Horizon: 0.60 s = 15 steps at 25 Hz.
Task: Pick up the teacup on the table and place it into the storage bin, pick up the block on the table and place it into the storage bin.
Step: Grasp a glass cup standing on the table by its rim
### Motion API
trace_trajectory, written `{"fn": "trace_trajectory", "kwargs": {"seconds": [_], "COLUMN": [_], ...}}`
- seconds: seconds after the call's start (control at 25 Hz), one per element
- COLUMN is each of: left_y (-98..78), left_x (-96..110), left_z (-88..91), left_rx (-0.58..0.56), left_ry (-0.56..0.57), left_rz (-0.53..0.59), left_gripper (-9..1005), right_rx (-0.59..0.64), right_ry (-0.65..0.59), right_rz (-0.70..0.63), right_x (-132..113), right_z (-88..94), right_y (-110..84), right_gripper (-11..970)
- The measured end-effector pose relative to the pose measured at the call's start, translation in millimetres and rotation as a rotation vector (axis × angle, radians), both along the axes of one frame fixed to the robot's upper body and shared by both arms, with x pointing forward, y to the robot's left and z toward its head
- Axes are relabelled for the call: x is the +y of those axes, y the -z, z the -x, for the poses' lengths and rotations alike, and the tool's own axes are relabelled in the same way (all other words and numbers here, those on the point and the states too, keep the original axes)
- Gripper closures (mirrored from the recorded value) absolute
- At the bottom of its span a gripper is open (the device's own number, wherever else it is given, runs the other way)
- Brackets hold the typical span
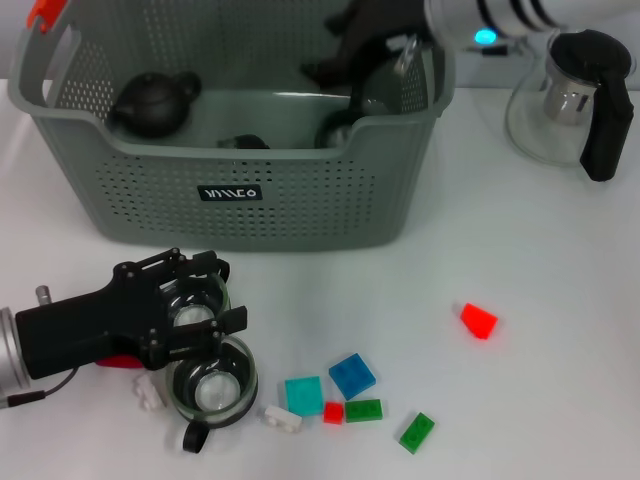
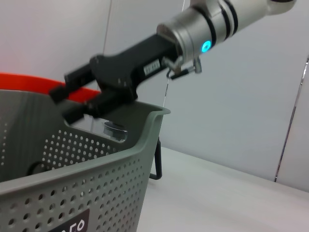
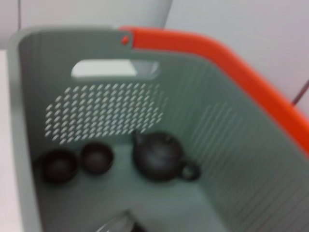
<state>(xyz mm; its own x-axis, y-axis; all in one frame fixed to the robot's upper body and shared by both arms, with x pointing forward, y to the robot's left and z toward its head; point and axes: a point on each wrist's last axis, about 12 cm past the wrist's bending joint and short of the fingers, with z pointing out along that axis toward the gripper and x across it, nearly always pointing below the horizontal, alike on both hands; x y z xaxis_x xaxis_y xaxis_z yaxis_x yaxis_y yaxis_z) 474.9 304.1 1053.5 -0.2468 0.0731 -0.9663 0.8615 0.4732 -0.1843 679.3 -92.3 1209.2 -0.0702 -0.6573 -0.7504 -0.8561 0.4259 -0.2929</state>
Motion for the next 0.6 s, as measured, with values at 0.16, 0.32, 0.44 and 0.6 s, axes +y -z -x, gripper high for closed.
{"fn": "trace_trajectory", "kwargs": {"seconds": [0.16, 0.32, 0.44, 0.6], "left_y": [-0.4, -0.6, -0.8, -1.2], "left_x": [1, 1, 2, 2], "left_z": [-0.3, -0.5, -0.6, -0.7], "left_rx": [-0.001, -0.002, -0.003, -0.004], "left_ry": [-0.001, -0.001, -0.001, -0.001], "left_rz": [-0.002, -0.004, -0.006, -0.007], "left_gripper": [167, 167, 167, 167], "right_rx": [-0.043, -0.054, -0.067, -0.049], "right_ry": [-0.003, -0.024, -0.059, -0.103], "right_rz": [-0.054, -0.151, -0.238, -0.312], "right_x": [-5, -16, -31, -46], "right_z": [4.9, 18.8, 36.2, 54.4], "right_y": [-17.9, -29.8, -35.1, -31.3], "right_gripper": [316, 300, 288, 272]}}
